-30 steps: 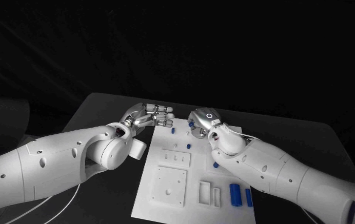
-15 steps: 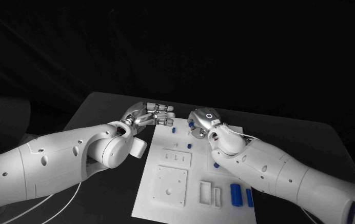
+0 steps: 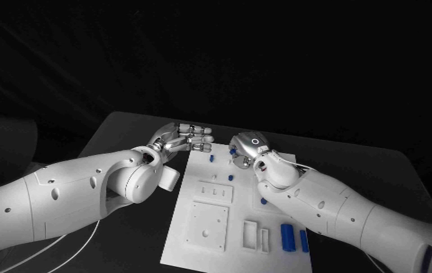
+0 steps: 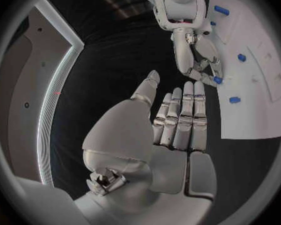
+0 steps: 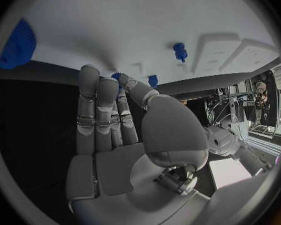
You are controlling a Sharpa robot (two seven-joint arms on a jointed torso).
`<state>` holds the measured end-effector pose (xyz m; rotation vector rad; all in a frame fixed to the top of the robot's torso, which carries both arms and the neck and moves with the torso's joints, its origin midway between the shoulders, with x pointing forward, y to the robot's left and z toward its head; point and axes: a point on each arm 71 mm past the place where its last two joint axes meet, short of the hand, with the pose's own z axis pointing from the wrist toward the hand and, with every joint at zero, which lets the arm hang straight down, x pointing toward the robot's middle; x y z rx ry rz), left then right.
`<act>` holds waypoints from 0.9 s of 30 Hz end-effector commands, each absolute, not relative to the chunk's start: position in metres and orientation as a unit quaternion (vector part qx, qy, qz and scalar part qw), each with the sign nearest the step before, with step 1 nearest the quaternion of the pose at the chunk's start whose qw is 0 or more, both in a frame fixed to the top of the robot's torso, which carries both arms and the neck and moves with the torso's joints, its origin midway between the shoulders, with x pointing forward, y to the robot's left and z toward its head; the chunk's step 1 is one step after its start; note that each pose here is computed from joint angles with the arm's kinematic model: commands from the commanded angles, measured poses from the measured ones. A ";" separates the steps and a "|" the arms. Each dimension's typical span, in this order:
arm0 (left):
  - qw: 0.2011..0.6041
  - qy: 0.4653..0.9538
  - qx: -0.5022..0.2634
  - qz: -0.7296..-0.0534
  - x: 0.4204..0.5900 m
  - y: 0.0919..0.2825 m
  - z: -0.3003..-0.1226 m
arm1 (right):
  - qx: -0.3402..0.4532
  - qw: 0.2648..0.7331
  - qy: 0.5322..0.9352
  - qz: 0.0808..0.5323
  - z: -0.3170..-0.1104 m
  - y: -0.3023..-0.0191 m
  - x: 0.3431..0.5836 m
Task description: Assemble the parts on the task board
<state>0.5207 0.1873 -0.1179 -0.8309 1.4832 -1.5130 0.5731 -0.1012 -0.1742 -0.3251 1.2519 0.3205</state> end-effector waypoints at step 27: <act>0.424 0.590 -0.330 -0.603 0.521 0.192 -0.116 | -0.110 0.791 0.570 0.192 -0.152 -0.127 0.568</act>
